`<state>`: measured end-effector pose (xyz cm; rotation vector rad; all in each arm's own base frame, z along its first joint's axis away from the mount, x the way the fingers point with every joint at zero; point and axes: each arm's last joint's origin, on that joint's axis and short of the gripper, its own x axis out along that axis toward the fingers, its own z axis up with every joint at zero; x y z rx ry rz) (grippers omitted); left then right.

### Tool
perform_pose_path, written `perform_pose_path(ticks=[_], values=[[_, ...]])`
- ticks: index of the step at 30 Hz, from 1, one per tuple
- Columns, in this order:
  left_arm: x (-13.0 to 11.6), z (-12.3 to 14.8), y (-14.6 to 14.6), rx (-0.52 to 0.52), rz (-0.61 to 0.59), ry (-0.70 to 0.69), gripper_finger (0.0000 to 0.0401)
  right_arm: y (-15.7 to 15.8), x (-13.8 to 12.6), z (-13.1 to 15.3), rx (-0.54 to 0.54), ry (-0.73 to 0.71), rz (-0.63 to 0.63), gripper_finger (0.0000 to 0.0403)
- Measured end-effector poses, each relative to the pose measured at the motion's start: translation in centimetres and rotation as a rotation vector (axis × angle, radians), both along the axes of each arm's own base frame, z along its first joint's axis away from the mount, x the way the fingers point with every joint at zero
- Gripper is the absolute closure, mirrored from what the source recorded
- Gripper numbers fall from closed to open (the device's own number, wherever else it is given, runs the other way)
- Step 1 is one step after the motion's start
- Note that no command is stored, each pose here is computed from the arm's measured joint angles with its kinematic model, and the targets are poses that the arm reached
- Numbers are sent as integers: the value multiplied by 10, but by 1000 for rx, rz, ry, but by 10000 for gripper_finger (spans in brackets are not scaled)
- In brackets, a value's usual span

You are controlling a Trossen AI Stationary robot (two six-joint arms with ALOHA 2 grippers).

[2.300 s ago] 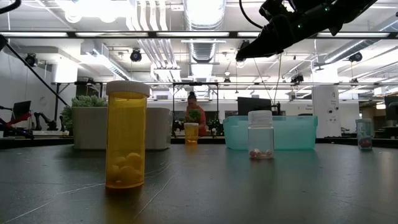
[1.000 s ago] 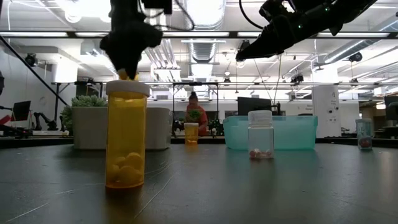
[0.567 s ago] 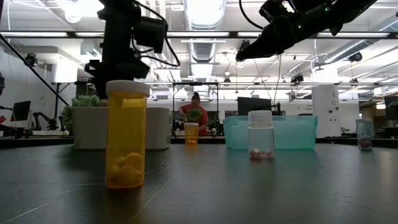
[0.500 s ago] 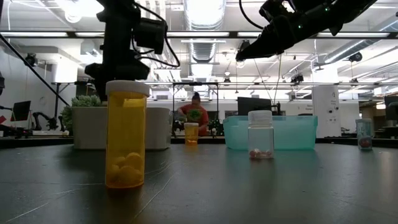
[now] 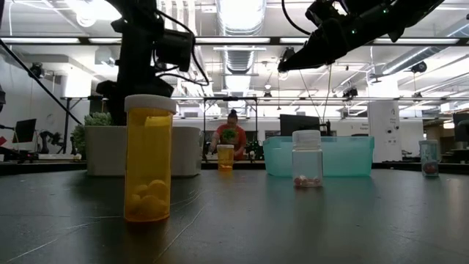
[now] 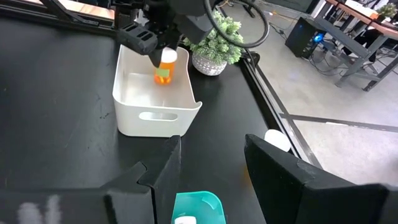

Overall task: Pick and place medicine bottles into bin by pill shape (circle, oval)
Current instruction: Put the bottom left large orange capsule bottle into the white bin

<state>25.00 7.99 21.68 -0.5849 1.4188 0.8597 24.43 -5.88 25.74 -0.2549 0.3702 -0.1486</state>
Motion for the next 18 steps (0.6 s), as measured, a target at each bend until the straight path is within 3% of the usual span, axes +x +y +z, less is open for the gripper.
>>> perform_pose_path(ticks=[10, 18], values=[[-1, -7, 2, 42, 10, -5, 209, 0, 0, 0, 0, 0, 0, 232], [-1, -7, 2, 48, 10, -3, 164, 0, 0, 0, -1, -1, 0, 232]])
